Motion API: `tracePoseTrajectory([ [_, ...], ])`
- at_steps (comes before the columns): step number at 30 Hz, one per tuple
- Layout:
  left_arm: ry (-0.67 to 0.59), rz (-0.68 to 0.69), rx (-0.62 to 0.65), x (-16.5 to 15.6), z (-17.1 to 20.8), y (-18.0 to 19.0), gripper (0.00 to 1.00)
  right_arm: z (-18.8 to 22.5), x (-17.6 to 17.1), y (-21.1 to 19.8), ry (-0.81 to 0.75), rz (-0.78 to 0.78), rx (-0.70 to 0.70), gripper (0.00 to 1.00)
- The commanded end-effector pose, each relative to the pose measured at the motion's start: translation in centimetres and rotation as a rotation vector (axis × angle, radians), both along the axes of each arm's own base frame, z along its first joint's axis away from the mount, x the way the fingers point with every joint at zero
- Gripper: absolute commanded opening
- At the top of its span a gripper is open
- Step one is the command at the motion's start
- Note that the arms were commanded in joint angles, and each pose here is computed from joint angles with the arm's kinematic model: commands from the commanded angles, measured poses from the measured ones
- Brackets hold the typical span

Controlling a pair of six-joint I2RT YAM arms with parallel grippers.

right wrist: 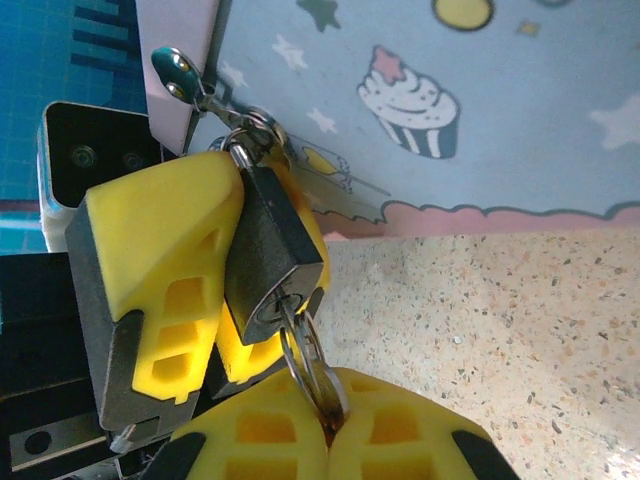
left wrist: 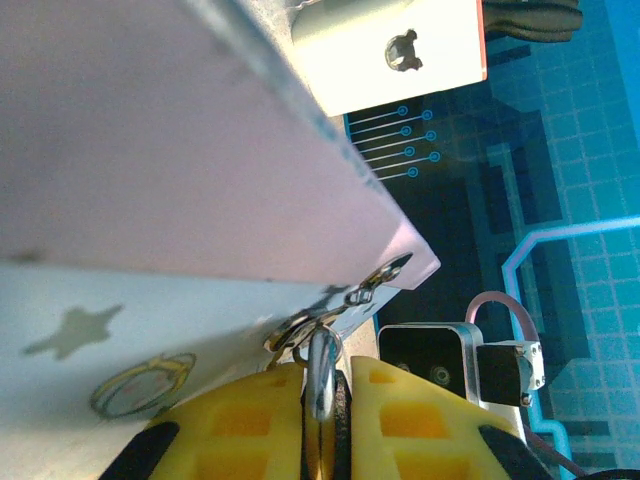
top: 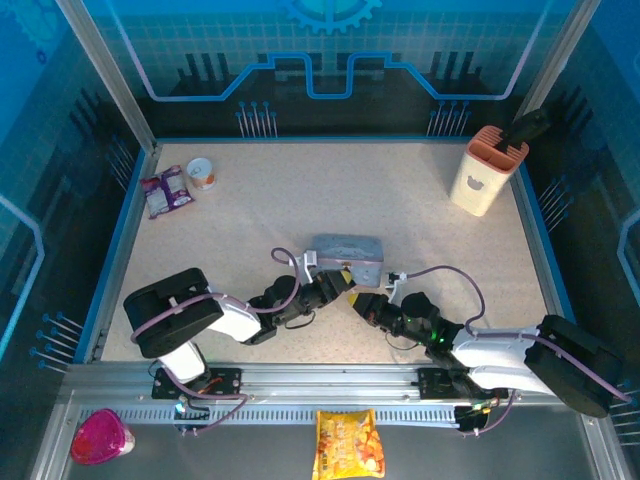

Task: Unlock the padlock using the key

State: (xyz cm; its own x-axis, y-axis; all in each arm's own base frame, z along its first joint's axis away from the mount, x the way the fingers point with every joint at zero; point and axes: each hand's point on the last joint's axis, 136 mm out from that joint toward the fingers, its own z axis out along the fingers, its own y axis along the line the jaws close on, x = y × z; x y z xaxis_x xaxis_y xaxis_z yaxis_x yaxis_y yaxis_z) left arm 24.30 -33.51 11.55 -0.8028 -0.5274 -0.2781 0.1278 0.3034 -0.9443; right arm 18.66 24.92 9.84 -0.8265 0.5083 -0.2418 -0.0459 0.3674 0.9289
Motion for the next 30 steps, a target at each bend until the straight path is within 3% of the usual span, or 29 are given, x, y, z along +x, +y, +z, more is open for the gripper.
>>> tracePoseTrajectory([
  [1,-0.049,-0.387,-0.077,-7.6,2.1,-4.9,0.00,7.3,2.3,0.4,-0.200,-0.051,0.153,0.04],
  [7,-0.033,-0.361,-0.066,-7.2,1.6,-4.7,0.00,6.9,2.4,-0.2,-0.201,-0.060,0.113,0.10],
  [21,-0.031,-0.519,-0.004,-10.1,2.3,-8.0,0.00,8.9,3.2,-1.9,-0.241,-0.079,0.110,0.07],
  [26,-0.013,-0.516,-0.003,-10.0,1.8,-8.2,0.00,9.1,3.3,-2.4,-0.247,-0.090,0.100,0.08],
  [30,0.007,-0.436,0.011,-8.7,1.1,-6.8,0.00,8.3,3.2,-2.8,-0.226,-0.099,0.096,0.16],
])
